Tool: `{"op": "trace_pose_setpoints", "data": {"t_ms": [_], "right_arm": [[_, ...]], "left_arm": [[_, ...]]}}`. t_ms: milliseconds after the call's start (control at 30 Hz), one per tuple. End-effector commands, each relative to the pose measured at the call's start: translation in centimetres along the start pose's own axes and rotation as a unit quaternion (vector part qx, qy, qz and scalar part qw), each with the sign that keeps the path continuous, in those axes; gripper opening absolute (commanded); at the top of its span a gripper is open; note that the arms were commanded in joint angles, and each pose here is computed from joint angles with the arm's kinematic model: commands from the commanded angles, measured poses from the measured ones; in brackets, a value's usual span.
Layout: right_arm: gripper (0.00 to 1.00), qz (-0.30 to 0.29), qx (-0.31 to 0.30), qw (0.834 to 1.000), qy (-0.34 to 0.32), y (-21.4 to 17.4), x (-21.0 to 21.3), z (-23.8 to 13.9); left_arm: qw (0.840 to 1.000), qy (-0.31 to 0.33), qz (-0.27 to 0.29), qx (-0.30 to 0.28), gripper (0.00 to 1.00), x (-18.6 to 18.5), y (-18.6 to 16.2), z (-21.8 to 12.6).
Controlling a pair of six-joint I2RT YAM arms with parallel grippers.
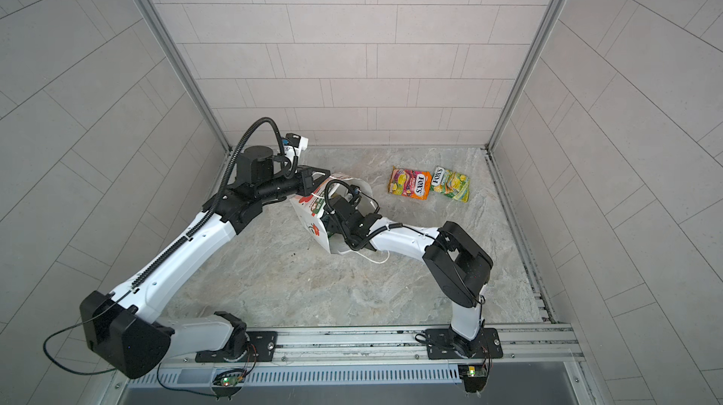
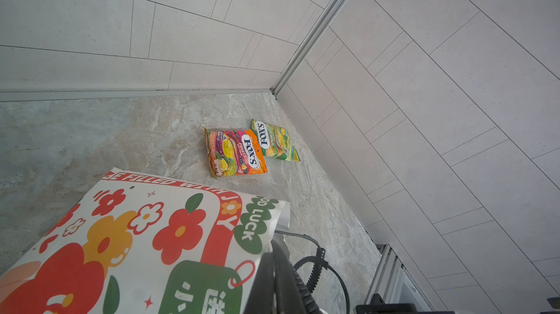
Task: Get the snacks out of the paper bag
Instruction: 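Close the right gripper on the teal mint packet inside the bag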
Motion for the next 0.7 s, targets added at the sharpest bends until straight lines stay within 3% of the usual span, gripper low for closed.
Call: {"op": "trace_pose_setpoints", "data": {"t_ms": [0, 300, 367, 533, 667], "right_arm": [[0.32, 0.015, -0.006, 1.000, -0.021, 0.0, -0.4, 1.0], [0.39, 0.030, 0.000, 0.999, -0.019, 0.4, -0.2, 3.0], [0.34, 0.031, 0.000, 0.999, -0.010, 0.5, 0.0, 3.3], [0.00, 0.024, -0.001, 1.000, 0.018, 1.0, 0.5, 2.9], [0.00, 0.015, -0.021, 0.999, 0.047, 1.6, 0.6, 1.1]], "left_arm": [[1.000, -0.007, 0.005, -0.011, 0.00, -0.2, 0.3, -0.2], [1.000, -0.008, 0.005, -0.011, 0.00, -0.2, 0.3, -0.2], [1.000, -0.008, 0.005, -0.011, 0.00, -0.2, 0.2, -0.2], [1.000, -0.003, 0.003, -0.010, 0.00, -0.1, 0.2, -0.1], [1.000, 0.005, 0.005, -0.008, 0.00, 0.1, 0.1, -0.1]]}}
Point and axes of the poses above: each gripper's point midway between its finger pads, its own z axis out along the fingers, its own x axis along the line the jaws close on, y = z × x, the point moved 10 cm from there along -z, back along the fingers, and after that the axes turned 5 degrees about z, right-handed, at the moved point
